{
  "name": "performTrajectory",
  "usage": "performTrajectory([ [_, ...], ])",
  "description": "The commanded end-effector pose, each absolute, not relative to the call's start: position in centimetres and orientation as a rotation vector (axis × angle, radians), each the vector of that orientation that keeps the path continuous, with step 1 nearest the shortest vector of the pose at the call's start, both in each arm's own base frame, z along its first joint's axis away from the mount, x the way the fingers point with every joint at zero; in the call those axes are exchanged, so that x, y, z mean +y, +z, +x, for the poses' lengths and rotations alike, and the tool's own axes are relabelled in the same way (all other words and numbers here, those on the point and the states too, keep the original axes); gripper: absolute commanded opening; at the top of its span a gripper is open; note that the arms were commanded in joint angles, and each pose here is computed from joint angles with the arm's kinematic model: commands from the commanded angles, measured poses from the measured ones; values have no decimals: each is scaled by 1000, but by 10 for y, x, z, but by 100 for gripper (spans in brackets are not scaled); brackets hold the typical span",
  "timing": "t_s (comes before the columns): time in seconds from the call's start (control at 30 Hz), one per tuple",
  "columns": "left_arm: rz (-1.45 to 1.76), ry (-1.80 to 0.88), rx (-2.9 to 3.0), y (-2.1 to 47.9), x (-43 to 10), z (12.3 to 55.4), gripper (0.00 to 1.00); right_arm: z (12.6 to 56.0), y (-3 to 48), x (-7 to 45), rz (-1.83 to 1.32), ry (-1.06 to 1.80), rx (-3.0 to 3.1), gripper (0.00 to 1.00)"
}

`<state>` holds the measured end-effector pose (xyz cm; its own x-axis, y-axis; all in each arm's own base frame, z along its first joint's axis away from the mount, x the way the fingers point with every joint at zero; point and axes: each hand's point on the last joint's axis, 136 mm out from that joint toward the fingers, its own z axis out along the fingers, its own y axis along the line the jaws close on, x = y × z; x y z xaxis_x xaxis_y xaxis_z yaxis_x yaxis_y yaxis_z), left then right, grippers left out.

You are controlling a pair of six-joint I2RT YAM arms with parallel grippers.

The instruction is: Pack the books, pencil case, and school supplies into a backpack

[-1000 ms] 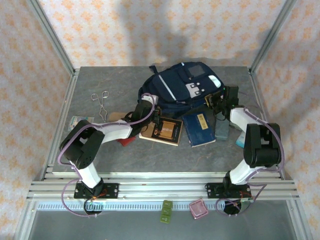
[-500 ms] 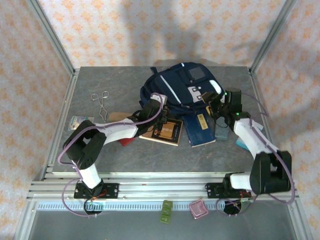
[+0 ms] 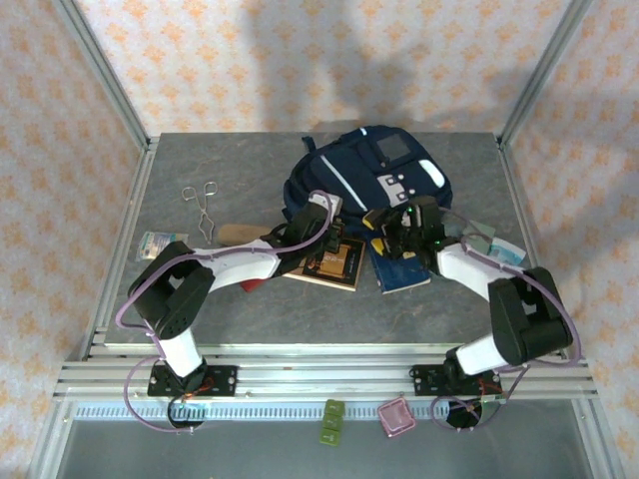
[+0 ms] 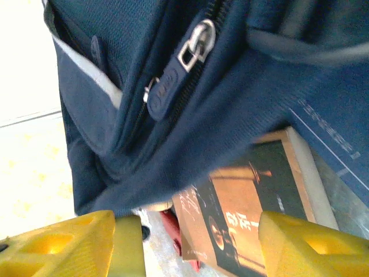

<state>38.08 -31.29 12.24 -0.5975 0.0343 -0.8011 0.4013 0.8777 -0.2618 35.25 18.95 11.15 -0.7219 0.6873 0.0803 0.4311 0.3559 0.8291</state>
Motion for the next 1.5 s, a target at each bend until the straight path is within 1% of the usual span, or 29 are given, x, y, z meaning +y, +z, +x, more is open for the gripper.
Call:
performTrajectory([
  [0.0,379,-607,2065,162,-336,374,0,390,136,201,956,1354,2216,61],
  [0.03,384,-606,2064,161,-337,371,0,396,133,206,950,1361,2227,57],
  [0.1,382,-593,2069,157,-335,369,0,404,128,213,939,1371,2241,45],
  [0.17,369,-574,2077,153,-331,368,0,410,124,217,937,1369,2250,19],
  [0.23,353,-532,2091,147,-323,369,0,412,124,217,926,1363,2252,1],
  [0.4,270,-431,2129,135,-288,378,0,405,135,205,893,1328,2242,0],
  [0.63,90,-315,2142,128,-217,395,0,388,140,154,952,1259,2184,0],
  [0.73,50,-290,2146,128,-200,397,0,384,138,142,963,1239,2174,0],
  [0.9,101,-329,2146,140,-210,384,0,391,144,146,926,1254,2177,0],
  [1.07,220,-372,2100,167,-234,351,0,410,166,154,826,1277,2176,0],
  [1.23,267,-497,2061,188,-259,326,0,428,183,159,747,1260,2187,0],
  [1.33,287,-554,2027,198,-277,321,0,444,183,148,773,1187,2184,0],
  [1.47,260,-541,2041,193,-285,331,0,463,175,128,852,1148,2179,0],
])
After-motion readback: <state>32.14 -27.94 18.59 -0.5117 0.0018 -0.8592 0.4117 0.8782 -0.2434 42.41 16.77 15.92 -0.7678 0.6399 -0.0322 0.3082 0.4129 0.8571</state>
